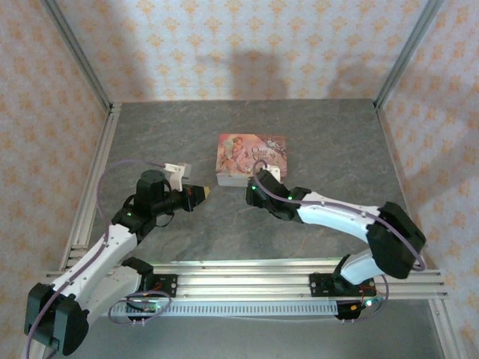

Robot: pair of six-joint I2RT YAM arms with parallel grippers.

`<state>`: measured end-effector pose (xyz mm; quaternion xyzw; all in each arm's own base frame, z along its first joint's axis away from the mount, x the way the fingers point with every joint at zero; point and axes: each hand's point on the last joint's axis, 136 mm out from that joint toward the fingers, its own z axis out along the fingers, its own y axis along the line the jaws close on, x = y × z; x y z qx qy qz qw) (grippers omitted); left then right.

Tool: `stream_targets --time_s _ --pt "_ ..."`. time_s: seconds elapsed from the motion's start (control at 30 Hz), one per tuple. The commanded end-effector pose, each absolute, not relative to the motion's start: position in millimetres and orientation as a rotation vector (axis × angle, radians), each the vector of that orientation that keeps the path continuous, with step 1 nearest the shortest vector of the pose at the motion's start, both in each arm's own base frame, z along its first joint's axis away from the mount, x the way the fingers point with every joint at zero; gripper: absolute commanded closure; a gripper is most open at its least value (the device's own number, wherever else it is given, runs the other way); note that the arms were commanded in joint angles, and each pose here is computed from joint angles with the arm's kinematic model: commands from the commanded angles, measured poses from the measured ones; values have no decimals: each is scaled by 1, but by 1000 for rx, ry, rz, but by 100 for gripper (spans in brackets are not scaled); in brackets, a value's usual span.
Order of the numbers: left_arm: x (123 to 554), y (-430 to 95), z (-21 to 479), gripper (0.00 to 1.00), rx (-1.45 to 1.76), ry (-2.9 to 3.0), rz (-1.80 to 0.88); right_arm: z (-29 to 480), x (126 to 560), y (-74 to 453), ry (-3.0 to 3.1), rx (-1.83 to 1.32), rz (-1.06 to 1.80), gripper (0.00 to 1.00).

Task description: Unlock the padlock with the key

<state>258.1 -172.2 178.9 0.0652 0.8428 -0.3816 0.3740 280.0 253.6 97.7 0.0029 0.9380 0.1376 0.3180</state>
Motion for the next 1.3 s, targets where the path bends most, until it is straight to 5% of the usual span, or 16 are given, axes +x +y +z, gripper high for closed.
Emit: stream_targets --time_s 0.0,0.8,1.27 --pt "262 -165 175 100 189 2159 -899 109 303 257 2386 71 282 42" --pt "250 -156 158 100 234 2172 -826 52 354 286 2441 116 84 49" --pt "248 -155 154 100 239 2176 -822 51 373 279 2433 69 72 67"
